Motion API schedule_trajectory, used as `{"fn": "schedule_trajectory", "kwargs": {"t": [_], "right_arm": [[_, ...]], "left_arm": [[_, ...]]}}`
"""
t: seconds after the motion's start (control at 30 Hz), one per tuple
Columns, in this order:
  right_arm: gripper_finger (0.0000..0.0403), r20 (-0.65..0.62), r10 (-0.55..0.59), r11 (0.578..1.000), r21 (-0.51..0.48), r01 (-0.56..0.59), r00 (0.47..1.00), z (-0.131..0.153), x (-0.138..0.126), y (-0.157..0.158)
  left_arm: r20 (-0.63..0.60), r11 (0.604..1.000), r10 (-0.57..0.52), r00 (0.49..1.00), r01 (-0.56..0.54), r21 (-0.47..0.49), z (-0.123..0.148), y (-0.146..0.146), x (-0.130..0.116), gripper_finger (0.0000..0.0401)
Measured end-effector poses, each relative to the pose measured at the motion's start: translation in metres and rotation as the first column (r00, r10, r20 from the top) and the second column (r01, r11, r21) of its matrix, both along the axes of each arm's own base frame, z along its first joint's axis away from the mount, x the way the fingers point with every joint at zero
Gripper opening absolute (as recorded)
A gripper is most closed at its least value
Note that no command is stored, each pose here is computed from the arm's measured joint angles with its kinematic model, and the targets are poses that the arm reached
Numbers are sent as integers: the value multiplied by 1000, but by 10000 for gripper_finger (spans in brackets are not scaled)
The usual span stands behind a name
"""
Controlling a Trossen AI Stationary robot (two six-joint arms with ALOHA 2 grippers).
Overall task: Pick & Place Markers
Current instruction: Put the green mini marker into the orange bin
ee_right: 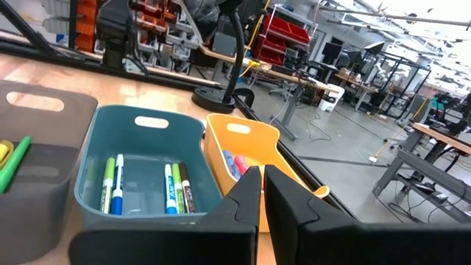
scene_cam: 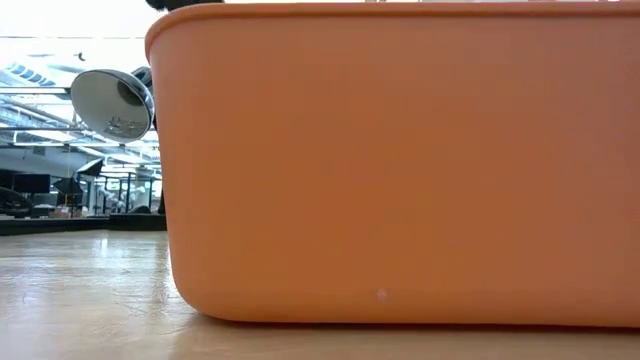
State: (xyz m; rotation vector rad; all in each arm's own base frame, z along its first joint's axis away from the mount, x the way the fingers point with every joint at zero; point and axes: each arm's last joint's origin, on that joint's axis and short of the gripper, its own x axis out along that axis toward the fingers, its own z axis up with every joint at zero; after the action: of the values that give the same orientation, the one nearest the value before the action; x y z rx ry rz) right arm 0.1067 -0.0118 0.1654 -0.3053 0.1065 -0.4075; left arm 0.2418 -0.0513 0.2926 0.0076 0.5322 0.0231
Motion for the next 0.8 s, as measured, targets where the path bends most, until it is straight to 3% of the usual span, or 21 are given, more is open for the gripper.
{"fn": "schedule_trajectory", "kwargs": {"t": [0.17, 0.37, 0.53, 0.8], "right_arm": [[11, 0, 0, 1000, 0, 0, 1000, 0, 0, 0], [11, -1, 0, 1000, 0, 0, 1000, 0, 0, 0], [11, 0, 0, 1000, 0, 0, 1000, 0, 0, 0], [11, 0, 0, 1000, 0, 0, 1000, 0, 0, 0]], "left_arm": [[253, 992, -106, 962, 85, 92, 17, -57, 0, 35], [372, 969, -239, 897, 198, 145, -4, -116, 17, 35], [331, 973, -228, 915, 202, 112, -46, -136, 41, 35], [213, 992, -121, 970, 125, -5, -100, -132, 82, 35]]}}
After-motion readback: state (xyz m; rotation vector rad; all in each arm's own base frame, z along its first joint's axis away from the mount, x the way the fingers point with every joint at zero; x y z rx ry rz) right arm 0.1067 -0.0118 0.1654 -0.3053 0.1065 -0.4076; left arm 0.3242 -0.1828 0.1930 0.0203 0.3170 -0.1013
